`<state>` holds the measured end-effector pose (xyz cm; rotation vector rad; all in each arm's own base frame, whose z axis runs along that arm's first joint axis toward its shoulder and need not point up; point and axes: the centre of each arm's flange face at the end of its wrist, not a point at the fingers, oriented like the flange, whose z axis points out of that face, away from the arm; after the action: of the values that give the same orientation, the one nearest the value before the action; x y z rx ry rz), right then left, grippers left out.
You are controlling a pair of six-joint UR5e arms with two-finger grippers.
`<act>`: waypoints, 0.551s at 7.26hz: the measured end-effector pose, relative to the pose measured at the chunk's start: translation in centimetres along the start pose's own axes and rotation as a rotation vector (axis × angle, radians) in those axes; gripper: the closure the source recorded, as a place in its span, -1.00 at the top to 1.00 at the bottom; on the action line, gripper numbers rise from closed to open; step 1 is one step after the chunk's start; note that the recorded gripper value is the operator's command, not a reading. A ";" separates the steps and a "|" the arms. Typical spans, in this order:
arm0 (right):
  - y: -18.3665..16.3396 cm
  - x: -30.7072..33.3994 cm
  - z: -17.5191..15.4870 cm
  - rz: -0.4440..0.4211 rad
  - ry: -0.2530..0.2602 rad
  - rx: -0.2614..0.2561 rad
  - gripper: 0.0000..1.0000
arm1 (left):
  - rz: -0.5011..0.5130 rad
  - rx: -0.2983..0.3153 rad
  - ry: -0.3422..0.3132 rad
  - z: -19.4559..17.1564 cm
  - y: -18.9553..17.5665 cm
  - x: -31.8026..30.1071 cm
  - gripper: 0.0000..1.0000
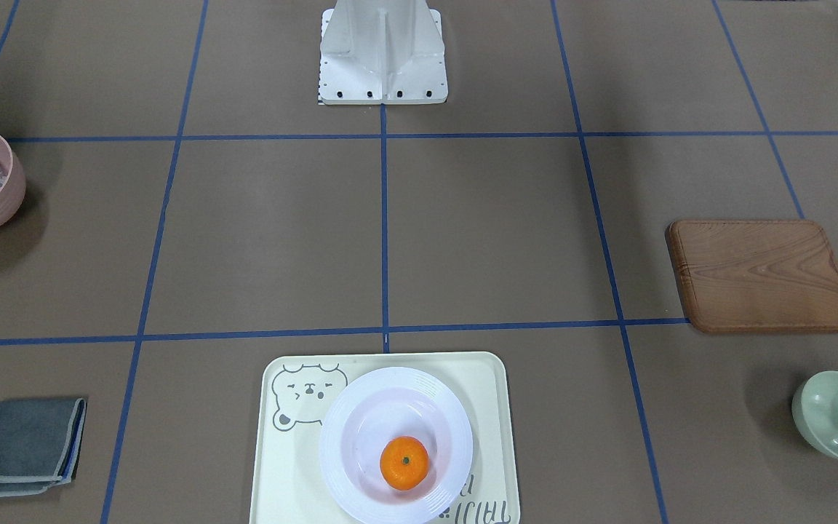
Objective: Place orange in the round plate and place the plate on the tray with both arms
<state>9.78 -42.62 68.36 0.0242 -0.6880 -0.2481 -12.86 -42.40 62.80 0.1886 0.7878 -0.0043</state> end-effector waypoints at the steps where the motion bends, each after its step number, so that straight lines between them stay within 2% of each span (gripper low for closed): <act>1: -0.2 -0.2 -0.4 -0.006 0.005 0.009 1.00 | 0.004 0.004 0.000 0.0 0.0 0.0 0.99; 2: -0.5 -0.6 -0.9 -0.003 0.008 0.021 1.00 | 0.005 0.005 -0.001 0.0 0.1 0.0 0.99; 3: -0.9 -1.2 -1.6 0.040 0.005 0.037 1.00 | 0.004 0.004 0.000 0.0 0.1 0.0 0.99; 4: -1.4 -1.9 -2.4 0.117 0.001 0.055 1.00 | 0.002 0.001 0.000 0.1 0.3 -0.1 0.99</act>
<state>9.55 -43.69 65.18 0.0362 -0.6929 -0.1173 -12.80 -42.18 63.01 0.1903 0.7876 -0.0030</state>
